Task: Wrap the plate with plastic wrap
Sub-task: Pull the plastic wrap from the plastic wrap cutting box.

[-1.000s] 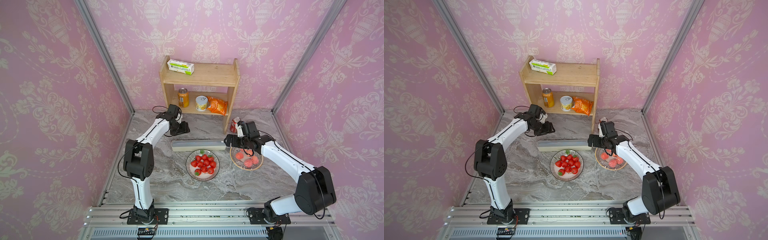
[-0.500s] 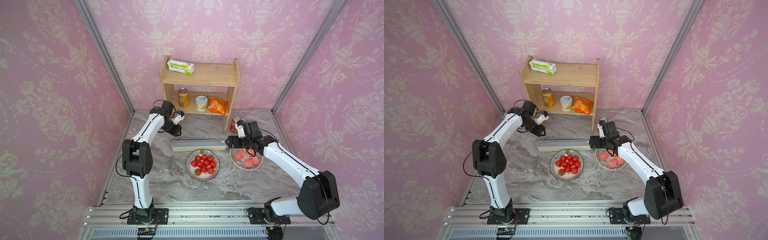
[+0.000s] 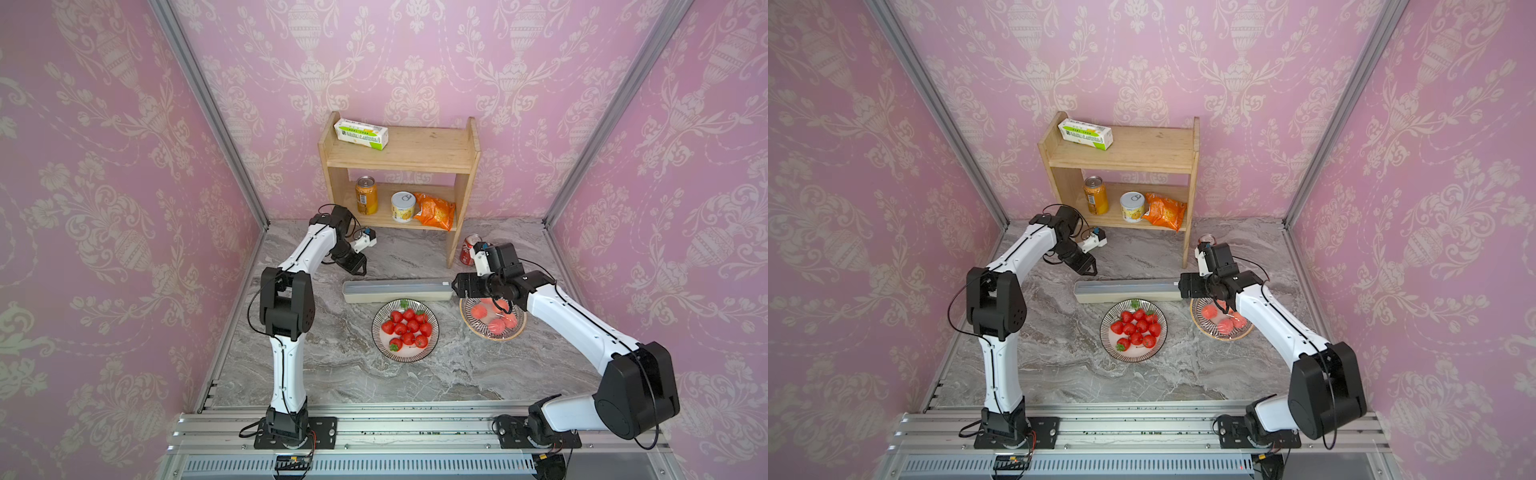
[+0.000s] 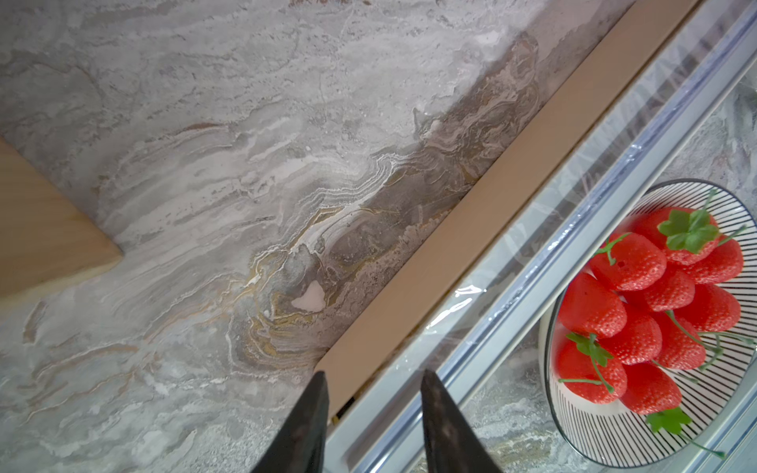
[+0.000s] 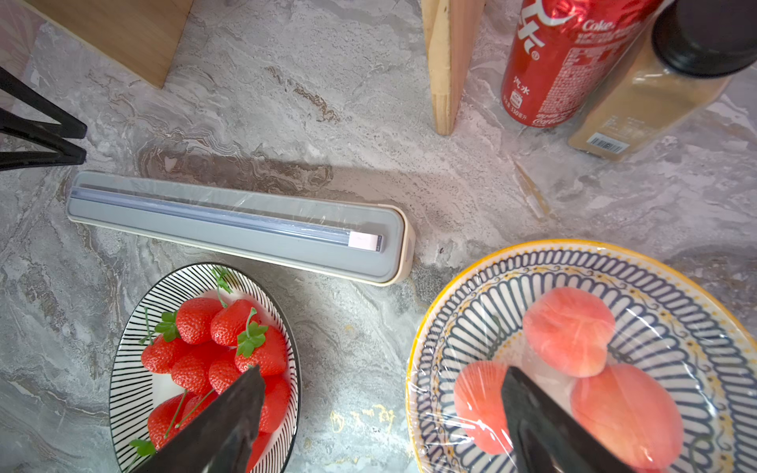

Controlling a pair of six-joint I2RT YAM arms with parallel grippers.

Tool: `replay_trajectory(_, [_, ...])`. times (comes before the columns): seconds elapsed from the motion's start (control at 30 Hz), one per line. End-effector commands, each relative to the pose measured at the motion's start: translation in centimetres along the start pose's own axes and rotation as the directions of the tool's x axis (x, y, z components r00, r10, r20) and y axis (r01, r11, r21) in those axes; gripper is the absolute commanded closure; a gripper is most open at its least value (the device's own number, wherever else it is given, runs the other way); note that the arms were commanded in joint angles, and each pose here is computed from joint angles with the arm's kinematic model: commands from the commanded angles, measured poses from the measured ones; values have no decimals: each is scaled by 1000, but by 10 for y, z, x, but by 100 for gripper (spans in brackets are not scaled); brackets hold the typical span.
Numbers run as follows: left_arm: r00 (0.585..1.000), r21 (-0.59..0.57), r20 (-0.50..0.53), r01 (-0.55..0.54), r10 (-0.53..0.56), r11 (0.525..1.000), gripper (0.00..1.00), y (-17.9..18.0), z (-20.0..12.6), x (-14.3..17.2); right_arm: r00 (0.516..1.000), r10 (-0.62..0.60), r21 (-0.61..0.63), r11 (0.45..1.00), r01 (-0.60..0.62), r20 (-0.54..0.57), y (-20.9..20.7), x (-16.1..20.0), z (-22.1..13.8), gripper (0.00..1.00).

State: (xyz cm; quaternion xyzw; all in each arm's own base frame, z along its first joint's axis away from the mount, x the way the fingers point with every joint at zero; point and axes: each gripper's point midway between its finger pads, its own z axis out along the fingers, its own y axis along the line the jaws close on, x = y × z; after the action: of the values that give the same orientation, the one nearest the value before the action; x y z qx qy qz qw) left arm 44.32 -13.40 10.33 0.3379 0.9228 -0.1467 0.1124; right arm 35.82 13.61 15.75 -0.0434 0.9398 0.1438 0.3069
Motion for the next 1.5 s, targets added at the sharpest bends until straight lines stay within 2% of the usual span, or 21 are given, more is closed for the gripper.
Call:
replay_trajectory(0.0, [999,56,-28,-30,31,998,62,-10,4,3,1000,-15,-7,1000,15,12,4,-7,-6,8])
replay_trajectory(0.33, [998,107,-53,-36,42,994,62,-18,18,6,1000,-13,-8,1000,13,4,4,-6,-3,8])
replay_trajectory(0.7, [996,112,-81,-33,42,993,66,-17,28,9,1000,-11,-9,1000,11,-1,4,-5,-1,8])
replay_trajectory(0.83, [996,134,-81,-33,44,991,74,-21,28,10,1000,-11,-8,1000,11,-4,4,-4,0,8])
replay_trajectory(1.13, [997,131,-55,-55,63,990,100,-23,20,5,999,-32,-34,999,32,10,10,-11,-2,8])
replay_trajectory(1.23, [997,117,-8,-73,74,991,100,-24,9,-4,996,-90,-68,993,91,28,19,-19,-4,8])
replay_trajectory(1.33, [996,117,61,-78,71,990,100,-25,-5,-15,975,-218,-121,967,223,53,37,-26,-3,9])
replay_trajectory(1.4, [992,126,108,-76,63,989,100,-25,-14,-22,935,-349,-163,921,355,65,52,-21,3,10])
replay_trajectory(1.47, [990,132,132,-74,57,989,100,-25,-20,-25,866,-488,-196,844,499,106,70,-19,7,12])
